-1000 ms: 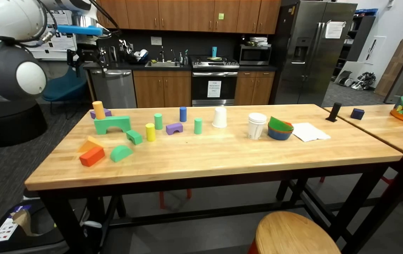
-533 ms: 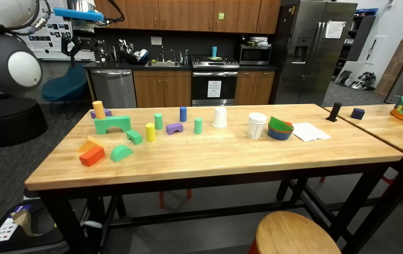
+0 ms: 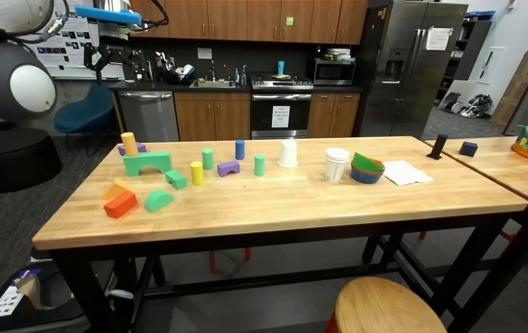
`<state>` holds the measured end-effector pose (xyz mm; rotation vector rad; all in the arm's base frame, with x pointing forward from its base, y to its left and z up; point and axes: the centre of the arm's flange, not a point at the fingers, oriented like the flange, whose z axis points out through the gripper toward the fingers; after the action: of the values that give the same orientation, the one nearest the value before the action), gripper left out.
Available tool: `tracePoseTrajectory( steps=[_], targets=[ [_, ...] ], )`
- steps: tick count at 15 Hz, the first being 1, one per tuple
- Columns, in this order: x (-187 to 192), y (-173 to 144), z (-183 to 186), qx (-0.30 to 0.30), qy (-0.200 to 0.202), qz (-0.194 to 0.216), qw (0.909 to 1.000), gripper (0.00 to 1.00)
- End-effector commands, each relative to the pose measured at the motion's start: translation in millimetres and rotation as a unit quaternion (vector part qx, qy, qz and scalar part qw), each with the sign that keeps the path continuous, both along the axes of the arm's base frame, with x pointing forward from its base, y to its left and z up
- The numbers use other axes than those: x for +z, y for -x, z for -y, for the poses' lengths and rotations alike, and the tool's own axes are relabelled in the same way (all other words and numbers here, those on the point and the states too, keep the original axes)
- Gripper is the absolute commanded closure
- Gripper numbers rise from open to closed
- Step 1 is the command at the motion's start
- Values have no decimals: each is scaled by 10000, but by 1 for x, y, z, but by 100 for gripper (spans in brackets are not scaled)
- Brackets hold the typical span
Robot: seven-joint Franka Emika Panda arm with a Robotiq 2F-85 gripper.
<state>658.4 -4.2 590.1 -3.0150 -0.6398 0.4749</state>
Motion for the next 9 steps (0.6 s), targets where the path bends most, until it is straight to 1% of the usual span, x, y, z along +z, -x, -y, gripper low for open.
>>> tracePoseTrajectory(
  steps=[1, 2, 4, 9],
  targets=[
    [0, 0, -1, 4, 0, -1, 10000, 0],
    [0, -6, 0, -52, 52, -41, 10000, 0],
    [-5, 0, 4, -38, 119, -32, 9999, 0],
    [-9, 42, 24, -26, 489, -4, 9988, 0]
  ],
)
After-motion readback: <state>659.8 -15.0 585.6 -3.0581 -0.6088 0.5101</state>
